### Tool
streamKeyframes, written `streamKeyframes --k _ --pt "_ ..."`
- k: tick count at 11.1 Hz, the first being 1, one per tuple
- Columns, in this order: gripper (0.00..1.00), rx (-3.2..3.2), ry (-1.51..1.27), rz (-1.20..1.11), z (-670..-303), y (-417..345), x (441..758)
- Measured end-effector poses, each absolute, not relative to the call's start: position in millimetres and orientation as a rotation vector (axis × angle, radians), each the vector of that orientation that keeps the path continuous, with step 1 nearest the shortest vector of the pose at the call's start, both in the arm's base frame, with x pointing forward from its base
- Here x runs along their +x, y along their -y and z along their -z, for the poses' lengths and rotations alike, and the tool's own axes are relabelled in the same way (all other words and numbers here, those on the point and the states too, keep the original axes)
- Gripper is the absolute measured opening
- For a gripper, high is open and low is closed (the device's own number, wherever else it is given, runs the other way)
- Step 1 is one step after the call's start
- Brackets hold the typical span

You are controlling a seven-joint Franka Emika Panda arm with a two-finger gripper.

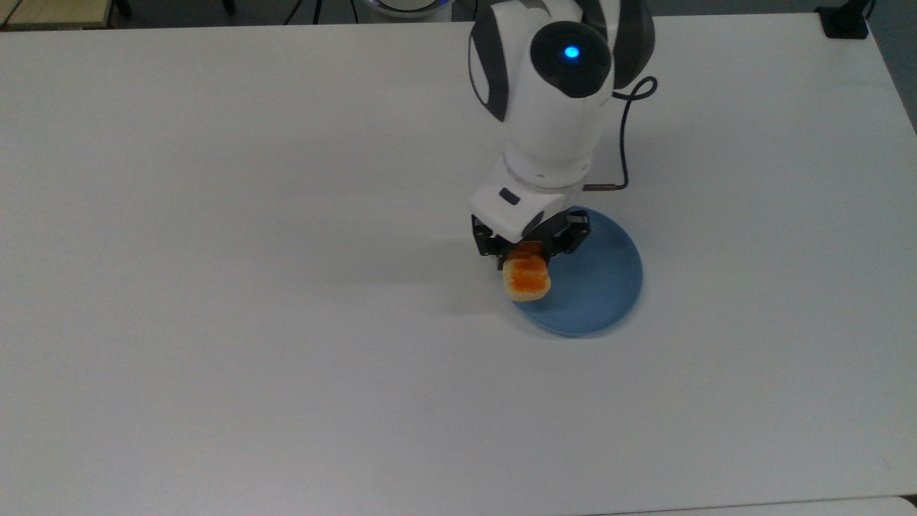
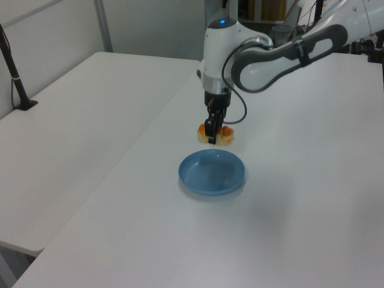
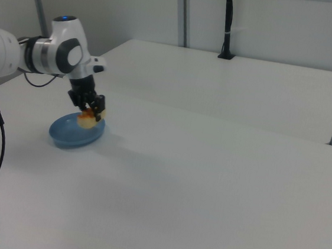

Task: Put the bread on a plate
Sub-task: 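Carry the bread roll over the blue plate and lower it, then open the gripper to release the roll and raise away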

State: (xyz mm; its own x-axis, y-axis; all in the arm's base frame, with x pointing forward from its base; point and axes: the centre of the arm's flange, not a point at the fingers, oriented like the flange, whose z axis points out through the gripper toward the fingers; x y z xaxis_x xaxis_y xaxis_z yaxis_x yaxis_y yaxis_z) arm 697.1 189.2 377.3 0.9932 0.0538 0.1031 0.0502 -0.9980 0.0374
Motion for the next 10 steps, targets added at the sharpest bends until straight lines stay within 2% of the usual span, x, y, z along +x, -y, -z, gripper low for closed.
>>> streamKeyframes --k 3,7,8,10 --pt "0.58 3.101 -0.075 -0.125 -356.1 -237.1 683.3" --pt "0.61 3.097 -0.011 -0.148 -321.5 -252.8 686.1" --pt "0.70 3.097 -0.009 -0.152 -322.2 -253.2 687.0" --pt "0.98 3.086 -0.021 -0.186 -331.2 -253.2 690.5"
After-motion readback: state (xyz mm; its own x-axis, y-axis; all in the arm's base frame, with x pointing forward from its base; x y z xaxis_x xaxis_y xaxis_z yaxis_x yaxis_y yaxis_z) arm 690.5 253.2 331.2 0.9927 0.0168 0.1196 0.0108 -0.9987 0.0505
